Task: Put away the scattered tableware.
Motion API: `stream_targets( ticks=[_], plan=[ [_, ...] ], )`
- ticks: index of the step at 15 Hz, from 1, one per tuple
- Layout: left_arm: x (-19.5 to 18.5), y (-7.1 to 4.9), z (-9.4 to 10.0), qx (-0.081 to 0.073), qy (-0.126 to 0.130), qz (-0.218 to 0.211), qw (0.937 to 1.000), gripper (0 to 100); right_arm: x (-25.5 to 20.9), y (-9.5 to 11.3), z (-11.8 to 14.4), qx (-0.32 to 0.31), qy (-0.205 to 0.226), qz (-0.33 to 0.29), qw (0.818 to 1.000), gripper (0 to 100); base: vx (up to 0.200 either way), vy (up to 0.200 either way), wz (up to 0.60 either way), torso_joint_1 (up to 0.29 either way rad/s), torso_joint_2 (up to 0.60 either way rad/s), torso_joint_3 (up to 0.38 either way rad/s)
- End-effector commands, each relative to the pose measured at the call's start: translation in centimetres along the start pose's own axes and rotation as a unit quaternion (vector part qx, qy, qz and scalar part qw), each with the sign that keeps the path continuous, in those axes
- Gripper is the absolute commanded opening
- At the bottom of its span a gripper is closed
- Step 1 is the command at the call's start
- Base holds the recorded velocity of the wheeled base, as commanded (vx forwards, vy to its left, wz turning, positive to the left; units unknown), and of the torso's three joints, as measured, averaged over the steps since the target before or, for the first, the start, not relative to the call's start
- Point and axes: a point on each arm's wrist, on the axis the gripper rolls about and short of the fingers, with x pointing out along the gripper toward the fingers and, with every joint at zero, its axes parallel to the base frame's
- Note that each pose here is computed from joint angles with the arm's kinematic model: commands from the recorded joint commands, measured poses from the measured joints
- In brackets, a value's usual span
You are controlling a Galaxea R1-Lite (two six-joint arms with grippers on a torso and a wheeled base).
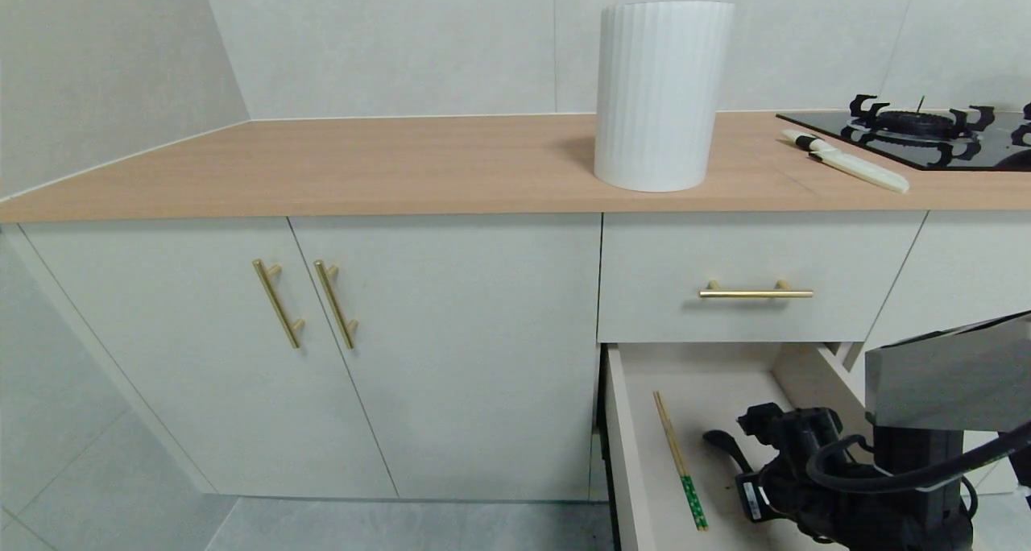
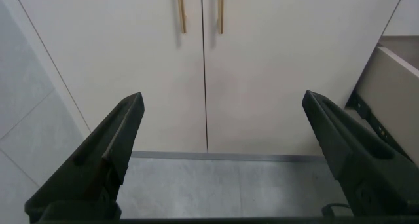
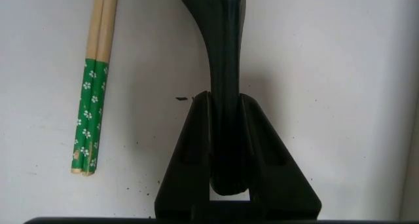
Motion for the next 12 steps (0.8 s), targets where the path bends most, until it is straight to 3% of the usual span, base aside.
stream_targets(
  ticks=[1, 2, 3, 6, 9, 12],
  plan=[
    [0.0, 0.0, 0.0, 0.0, 0.001, 0.0, 1.0, 100, -0.2, 0.0, 0.0, -0.001, -0.001, 0.001, 1.0, 0, 0.0, 0.0, 0.0, 0.0, 0.0, 0.0],
    [0.0, 0.0, 0.0, 0.0, 0.001, 0.0, 1.0, 100, -0.3, 0.0, -0.1, -0.001, 0.001, 0.0, 1.0, 0, 0.0, 0.0, 0.0, 0.0, 0.0, 0.0],
    [0.0, 0.0, 0.0, 0.0, 0.001, 0.0, 1.0, 100, -0.3, -0.1, 0.0, 0.0, 0.001, 0.0, 1.0, 100, 0.0, 0.0, 0.0, 0.0, 0.0, 0.0],
    [0.0, 0.0, 0.0, 0.0, 0.001, 0.0, 1.0, 100, -0.5, -0.1, 0.5, 0.004, -0.018, -0.001, 1.0, 100, 0.0, 0.0, 0.0, 0.0, 0.0, 0.0],
    [0.0, 0.0, 0.0, 0.0, 0.001, 0.0, 1.0, 100, -1.4, -0.3, 2.4, 0.023, -0.096, -0.031, 0.995, 100, 0.0, 0.0, 0.0, 0.0, 0.0, 0.0],
    [0.0, 0.0, 0.0, 0.0, 0.001, 0.0, 1.0, 100, -3.6, -0.8, 3.6, 0.029, -0.13, -0.059, 0.989, 100, 0.0, 0.0, 0.0, 0.0, 0.0, 0.0]
  ],
)
